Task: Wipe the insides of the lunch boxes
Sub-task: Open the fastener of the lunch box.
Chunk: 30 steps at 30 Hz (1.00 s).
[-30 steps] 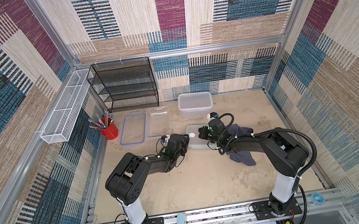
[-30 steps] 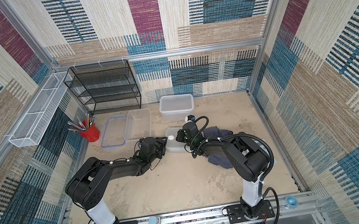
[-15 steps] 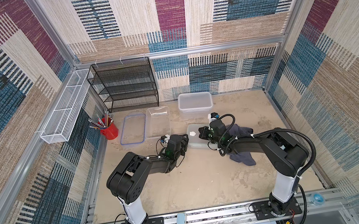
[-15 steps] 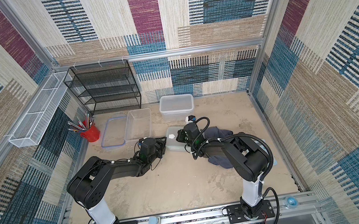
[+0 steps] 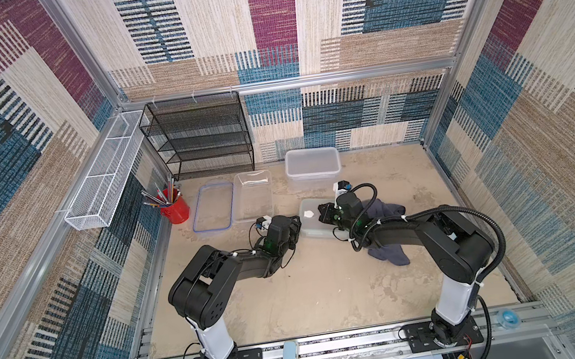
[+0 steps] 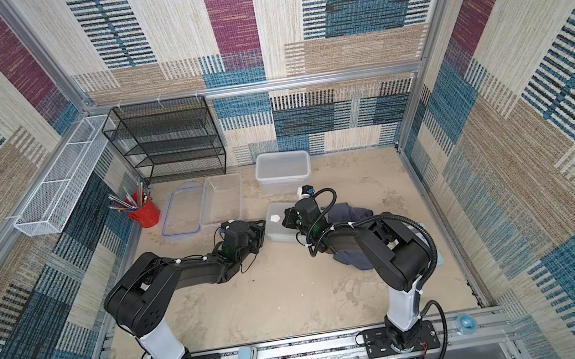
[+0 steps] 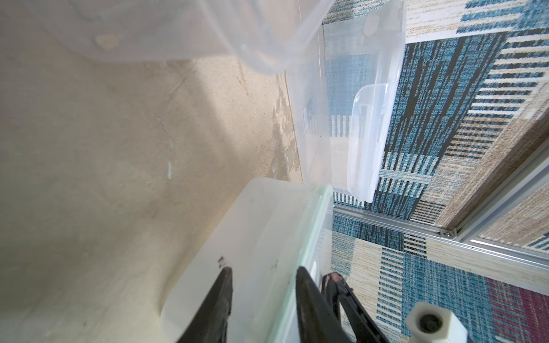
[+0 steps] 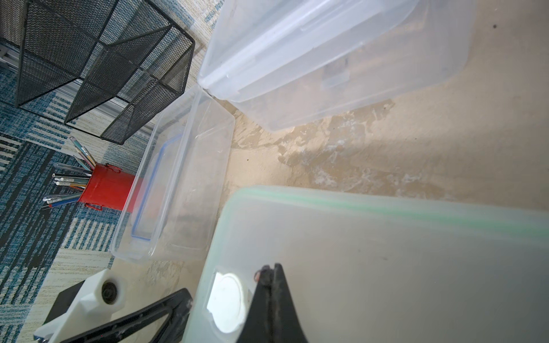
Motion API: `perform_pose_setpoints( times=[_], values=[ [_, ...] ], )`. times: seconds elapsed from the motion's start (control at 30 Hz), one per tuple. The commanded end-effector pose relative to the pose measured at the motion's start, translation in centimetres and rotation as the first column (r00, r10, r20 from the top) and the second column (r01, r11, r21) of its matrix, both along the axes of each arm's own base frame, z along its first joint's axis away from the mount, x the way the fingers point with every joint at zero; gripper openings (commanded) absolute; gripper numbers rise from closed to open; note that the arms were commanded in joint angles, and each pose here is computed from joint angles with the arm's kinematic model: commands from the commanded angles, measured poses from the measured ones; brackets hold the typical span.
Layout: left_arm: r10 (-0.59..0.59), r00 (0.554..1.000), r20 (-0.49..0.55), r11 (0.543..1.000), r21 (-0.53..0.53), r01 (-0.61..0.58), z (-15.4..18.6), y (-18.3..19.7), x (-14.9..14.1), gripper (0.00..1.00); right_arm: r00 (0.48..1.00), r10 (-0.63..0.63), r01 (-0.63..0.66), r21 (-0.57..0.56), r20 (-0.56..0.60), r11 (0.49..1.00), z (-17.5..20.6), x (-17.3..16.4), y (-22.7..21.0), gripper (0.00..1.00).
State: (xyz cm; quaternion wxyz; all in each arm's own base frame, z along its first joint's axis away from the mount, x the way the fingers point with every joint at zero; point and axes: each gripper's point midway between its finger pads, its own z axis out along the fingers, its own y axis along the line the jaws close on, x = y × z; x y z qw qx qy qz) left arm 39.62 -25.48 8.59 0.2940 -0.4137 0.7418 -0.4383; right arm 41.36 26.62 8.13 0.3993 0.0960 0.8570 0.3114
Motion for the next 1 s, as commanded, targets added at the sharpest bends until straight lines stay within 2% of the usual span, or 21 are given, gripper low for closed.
perform_pose_setpoints(
  times=[0.0,0.1,0.27,0.37,0.73,0.97],
  values=[
    [-0.037,0.999,0.033,0.999,0.013,0.036,1.2,-0.5,0.0,0.12,0.882,-0.055,-0.059,-0.227,-0.468,0.972,-11.4,-8.6,-4.5,0.0],
    [-0.037,0.999,0.027,0.999,0.01,0.037,1.0,-0.6,0.0,0.16,0.881,-0.055,-0.06,-0.227,-0.469,0.972,-11.5,-8.5,-4.5,0.0],
    [-0.027,1.0,0.008,1.0,-0.011,0.027,0.5,-0.5,-0.2,0.46,0.882,-0.052,-0.063,-0.226,-0.468,0.972,-11.4,-8.4,-4.4,0.0],
    [-0.024,1.0,0.004,0.999,-0.043,0.025,0.6,-0.7,-0.2,0.55,0.882,-0.051,-0.064,-0.226,-0.469,0.972,-11.5,-8.4,-4.4,0.0],
    [0.001,1.0,0.001,0.967,-0.253,-0.001,0.9,-1.8,0.0,0.58,0.876,-0.044,-0.068,-0.214,-0.48,0.974,-11.8,-8.6,-4.2,0.0],
    [0.028,0.999,0.043,0.954,-0.301,-0.013,2.4,-1.6,0.4,0.56,0.872,-0.044,-0.068,-0.209,-0.487,0.976,-12.1,-8.8,-4.2,0.0]
  ],
)
